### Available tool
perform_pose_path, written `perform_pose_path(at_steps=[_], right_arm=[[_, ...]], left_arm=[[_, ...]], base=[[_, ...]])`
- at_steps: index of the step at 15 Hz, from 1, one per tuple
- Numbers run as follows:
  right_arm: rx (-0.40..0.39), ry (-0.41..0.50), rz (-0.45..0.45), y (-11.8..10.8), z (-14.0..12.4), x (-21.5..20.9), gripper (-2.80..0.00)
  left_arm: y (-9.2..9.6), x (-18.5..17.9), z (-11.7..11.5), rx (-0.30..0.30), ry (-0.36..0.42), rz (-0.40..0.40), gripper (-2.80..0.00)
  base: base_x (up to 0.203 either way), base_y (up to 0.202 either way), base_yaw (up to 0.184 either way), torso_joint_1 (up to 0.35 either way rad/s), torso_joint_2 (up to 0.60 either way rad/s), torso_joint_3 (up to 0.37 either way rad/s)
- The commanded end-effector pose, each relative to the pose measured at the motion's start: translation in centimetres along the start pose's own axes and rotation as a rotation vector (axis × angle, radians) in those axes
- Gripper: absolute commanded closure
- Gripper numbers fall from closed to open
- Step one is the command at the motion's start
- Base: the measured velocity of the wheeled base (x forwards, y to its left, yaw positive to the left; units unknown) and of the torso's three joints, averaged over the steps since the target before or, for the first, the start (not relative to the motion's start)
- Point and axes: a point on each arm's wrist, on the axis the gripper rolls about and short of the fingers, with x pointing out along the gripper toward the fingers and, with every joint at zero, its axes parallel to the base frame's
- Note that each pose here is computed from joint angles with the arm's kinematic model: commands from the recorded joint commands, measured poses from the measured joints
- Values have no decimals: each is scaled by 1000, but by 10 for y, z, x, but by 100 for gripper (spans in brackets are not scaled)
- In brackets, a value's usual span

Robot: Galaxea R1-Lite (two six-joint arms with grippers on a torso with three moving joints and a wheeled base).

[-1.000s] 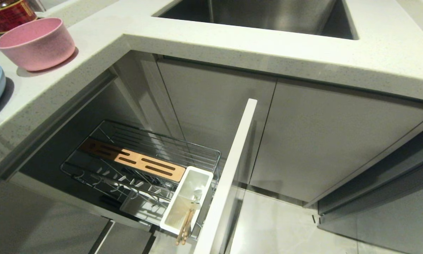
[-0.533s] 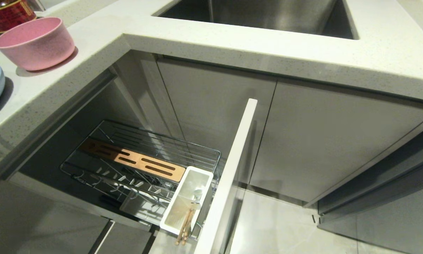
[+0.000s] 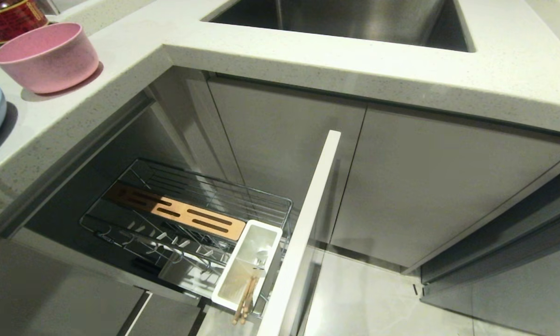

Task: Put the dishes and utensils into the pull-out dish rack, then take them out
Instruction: Pick up the chopsticks and place it in the cupboard

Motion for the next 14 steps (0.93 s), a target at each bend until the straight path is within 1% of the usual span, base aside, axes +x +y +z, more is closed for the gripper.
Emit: perform_pose_path(at_steps=[1, 5, 9, 14], right_arm=[[0, 24, 0, 0, -7, 1, 0], [0, 24, 0, 0, -7, 1, 0], [0, 24, 0, 0, -7, 1, 0], [0, 24, 0, 0, -7, 1, 0]], left_arm=[[-2, 14, 1, -1, 26, 33, -280], [-4, 34, 2, 6, 64, 73, -280], [-8, 58, 0, 23, 146, 100, -280], [-9, 71, -2, 29, 182, 118, -280]], base=[[0, 0, 0, 0, 0, 0], [0, 0, 0, 0, 0, 0], [0, 0, 0, 0, 0, 0], [0, 0, 0, 0, 0, 0]])
